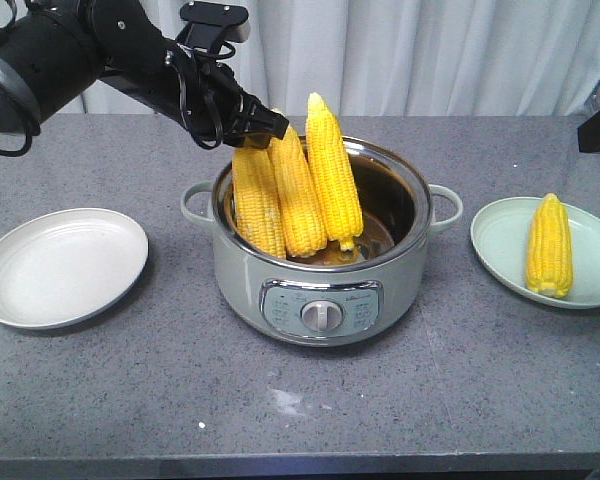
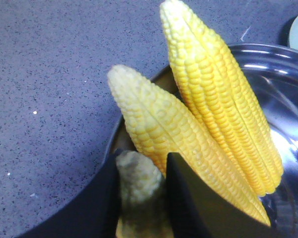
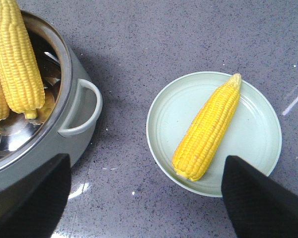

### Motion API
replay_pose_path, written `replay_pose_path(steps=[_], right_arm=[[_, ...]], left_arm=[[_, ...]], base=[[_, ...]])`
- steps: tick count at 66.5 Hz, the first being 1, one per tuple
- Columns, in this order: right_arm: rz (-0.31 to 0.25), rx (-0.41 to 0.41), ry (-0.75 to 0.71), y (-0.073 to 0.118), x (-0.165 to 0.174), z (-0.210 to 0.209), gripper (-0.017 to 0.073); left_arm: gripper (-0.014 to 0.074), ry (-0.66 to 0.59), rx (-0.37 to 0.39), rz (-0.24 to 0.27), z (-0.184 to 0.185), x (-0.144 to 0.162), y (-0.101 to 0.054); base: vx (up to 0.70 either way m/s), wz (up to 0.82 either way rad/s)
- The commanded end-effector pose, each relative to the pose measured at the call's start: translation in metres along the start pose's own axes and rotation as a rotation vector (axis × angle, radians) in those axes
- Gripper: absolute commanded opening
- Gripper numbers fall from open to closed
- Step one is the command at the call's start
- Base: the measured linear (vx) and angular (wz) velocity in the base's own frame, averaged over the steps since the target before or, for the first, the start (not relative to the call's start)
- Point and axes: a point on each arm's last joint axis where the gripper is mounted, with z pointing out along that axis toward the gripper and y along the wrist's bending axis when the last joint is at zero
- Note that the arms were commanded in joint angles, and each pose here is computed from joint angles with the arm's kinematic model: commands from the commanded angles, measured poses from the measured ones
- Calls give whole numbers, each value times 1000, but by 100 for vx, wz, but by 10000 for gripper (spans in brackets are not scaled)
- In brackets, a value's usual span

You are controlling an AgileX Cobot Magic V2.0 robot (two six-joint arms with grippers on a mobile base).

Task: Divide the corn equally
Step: 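Lift the corn cob out and carry it over the cream plate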

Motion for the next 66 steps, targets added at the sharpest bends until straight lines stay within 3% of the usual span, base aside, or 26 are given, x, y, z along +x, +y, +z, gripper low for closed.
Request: replay_pose_path(steps=[1, 21, 30, 47, 57, 66], right_arm=[[-15, 12, -109, 3, -8, -16, 594], [-15, 12, -109, 3, -8, -16, 594], [-15, 12, -107, 3, -8, -16, 594], [-15, 11, -104, 3, -8, -16, 594], [-15, 11, -104, 3, -8, -16, 594], [-15, 11, -105, 3, -8, -16, 594]], left_arm=[[-8, -169, 4, 17, -55, -24, -15], [-8, -317, -13, 46, -117, -36, -27], [-8, -398, -75, 84, -149, -39, -30], [-8, -458, -343, 113, -200, -36, -20], [-8, -350, -502, 127, -206, -26, -6], [-8, -209, -556, 68, -197, -15, 17]], base=[[0, 0], [0, 0], [0, 0], [0, 0], [0, 0], [0, 0]])
